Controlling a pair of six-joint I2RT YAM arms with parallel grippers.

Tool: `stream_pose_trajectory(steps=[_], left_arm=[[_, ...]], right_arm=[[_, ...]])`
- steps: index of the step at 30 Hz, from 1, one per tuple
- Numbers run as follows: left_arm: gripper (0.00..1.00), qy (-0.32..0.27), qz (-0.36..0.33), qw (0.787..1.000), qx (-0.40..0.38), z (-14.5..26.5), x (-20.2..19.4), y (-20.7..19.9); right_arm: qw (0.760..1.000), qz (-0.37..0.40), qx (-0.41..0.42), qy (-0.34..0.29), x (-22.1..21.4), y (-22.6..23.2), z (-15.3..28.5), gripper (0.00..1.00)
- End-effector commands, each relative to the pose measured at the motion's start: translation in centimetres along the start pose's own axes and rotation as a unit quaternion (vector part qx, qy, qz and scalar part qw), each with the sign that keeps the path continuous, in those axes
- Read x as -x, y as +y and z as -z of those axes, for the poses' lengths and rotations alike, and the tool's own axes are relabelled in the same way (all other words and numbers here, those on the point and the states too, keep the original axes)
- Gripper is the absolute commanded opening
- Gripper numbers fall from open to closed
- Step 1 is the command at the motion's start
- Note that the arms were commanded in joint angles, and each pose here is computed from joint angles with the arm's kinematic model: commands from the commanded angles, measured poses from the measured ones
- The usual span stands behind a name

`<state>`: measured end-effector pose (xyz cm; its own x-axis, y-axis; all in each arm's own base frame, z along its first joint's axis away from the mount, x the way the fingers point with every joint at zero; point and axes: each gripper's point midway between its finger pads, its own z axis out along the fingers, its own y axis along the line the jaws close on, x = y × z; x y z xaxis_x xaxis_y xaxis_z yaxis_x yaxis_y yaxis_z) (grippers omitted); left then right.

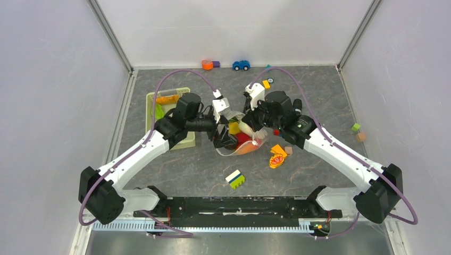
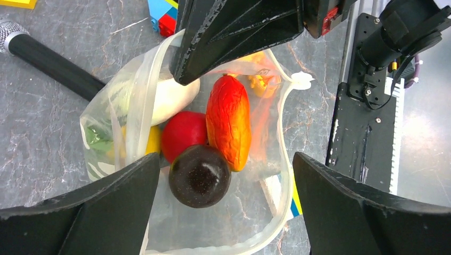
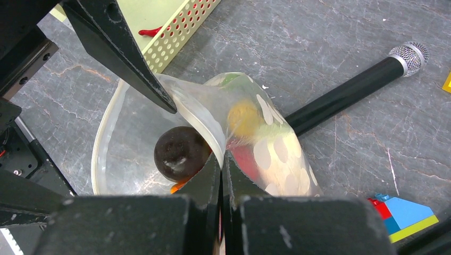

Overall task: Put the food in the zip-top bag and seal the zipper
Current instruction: Place the fake fruit in the zipper food storage bag.

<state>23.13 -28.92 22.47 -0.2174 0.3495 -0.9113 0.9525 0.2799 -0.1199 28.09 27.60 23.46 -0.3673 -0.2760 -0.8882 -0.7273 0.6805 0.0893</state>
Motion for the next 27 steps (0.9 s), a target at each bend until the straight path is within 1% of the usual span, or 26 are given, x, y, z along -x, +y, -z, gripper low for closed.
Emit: stream_pose_trajectory(steps=[1,4,7,9,11,14,15,16,20,25,26,27], left_arm=[[1.00,-0.028,-0.033,0.999,0.014,0.7,2.5,0.1],[1.00,-0.058,-0.029,0.997,0.046,1.5,3.7,0.6],[1.00,-0.095,-0.020,0.988,0.117,2.8,5.0,2.3],[1.00,-0.121,-0.008,0.977,0.177,3.8,5.5,3.9],[1.00,-0.136,0.013,0.960,0.244,5.0,5.8,6.0],[1.00,-0.145,0.054,0.920,0.361,7.3,5.4,9.7],[1.00,-0.151,0.064,0.906,0.391,8.0,5.3,10.8],[1.00,-0.153,0.073,0.896,0.410,8.5,5.1,11.7],[1.00,-0.162,0.122,0.869,0.451,10.0,3.7,14.9],[1.00,-0.184,0.219,0.836,0.468,12.6,0.7,19.1],[1.00,-0.190,0.233,0.836,0.459,12.9,0.3,19.6],[1.00,-0.189,0.241,0.842,0.444,13.0,-0.3,20.0]], right_arm=[[0.999,0.006,0.007,-0.039,2.3,0.5,0.8,0.00],[0.999,0.007,0.009,-0.040,2.4,0.6,0.8,0.00],[0.999,0.007,0.006,-0.039,2.3,0.5,0.8,0.00],[0.999,0.007,0.007,-0.040,2.4,0.5,0.8,0.00],[0.999,0.007,0.010,-0.040,2.3,0.6,0.8,0.00],[0.999,0.007,0.007,-0.040,2.3,0.5,0.9,0.00],[0.999,0.006,0.007,-0.040,2.3,0.5,0.9,0.00],[0.999,0.006,0.009,-0.040,2.3,0.6,0.9,0.00],[0.999,0.007,0.005,-0.040,2.3,0.4,1.0,0.00],[0.999,0.009,0.006,-0.042,2.3,0.4,1.0,0.00],[0.999,0.009,0.003,-0.041,2.3,0.3,1.0,0.00],[0.999,0.009,0.000,-0.041,2.3,0.2,1.0,0.00]])
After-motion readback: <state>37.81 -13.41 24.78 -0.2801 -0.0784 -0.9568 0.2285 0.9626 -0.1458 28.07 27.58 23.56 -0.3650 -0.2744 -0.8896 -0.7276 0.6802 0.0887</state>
